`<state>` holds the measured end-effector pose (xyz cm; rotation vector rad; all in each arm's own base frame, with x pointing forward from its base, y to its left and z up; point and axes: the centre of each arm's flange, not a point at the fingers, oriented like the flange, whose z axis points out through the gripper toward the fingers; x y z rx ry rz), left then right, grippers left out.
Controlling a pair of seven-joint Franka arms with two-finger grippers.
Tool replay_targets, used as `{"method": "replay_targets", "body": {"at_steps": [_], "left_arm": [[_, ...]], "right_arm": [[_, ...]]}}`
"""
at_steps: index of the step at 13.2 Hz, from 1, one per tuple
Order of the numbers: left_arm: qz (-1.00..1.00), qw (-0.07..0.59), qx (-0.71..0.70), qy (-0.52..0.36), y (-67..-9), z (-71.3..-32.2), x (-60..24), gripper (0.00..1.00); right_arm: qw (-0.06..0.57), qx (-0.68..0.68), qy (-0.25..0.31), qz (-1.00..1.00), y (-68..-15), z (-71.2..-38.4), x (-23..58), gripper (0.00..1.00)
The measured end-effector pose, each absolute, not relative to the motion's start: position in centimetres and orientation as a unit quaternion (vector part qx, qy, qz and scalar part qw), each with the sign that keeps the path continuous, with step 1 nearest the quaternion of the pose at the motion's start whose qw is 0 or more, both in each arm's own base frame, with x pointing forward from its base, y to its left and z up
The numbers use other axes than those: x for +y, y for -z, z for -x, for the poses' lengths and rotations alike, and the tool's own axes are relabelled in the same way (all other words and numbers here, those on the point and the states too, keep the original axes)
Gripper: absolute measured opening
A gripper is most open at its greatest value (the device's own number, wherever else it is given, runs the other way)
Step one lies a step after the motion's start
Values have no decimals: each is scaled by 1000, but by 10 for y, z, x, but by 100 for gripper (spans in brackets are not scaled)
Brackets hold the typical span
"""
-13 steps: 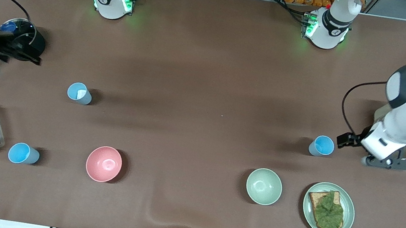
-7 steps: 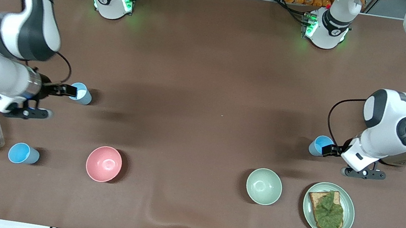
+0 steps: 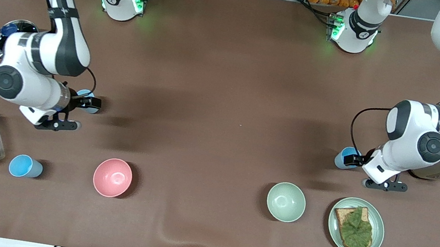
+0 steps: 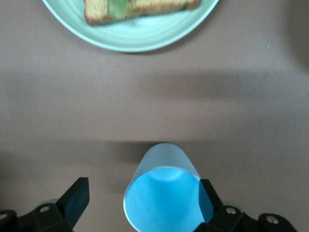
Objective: Stack blue cups with both arms
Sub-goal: 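Close the right gripper and the left gripper around the blue cups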
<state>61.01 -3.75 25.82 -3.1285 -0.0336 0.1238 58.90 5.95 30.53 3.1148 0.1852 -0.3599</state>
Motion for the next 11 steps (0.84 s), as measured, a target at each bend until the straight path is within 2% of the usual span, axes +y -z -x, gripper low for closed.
{"method": "replay_targets", "body": {"at_steps": [3,4,10,11], "left_arm": [[999,6,-14,-50,-250,-601,-33,100],[999,6,-15,-51,-249,-600,-31,95],[999,5,-16,-51,-249,-598,-30,30],[999,5,-16,-51,-249,-598,-31,19]], "right_arm": [[5,66,113,-991,-275,-573,52,100],[5,67,119,-991,-268,-569,50,100],[6,62,154,-986,-236,-551,43,100],[6,62,159,-985,-232,-550,42,94]]}}
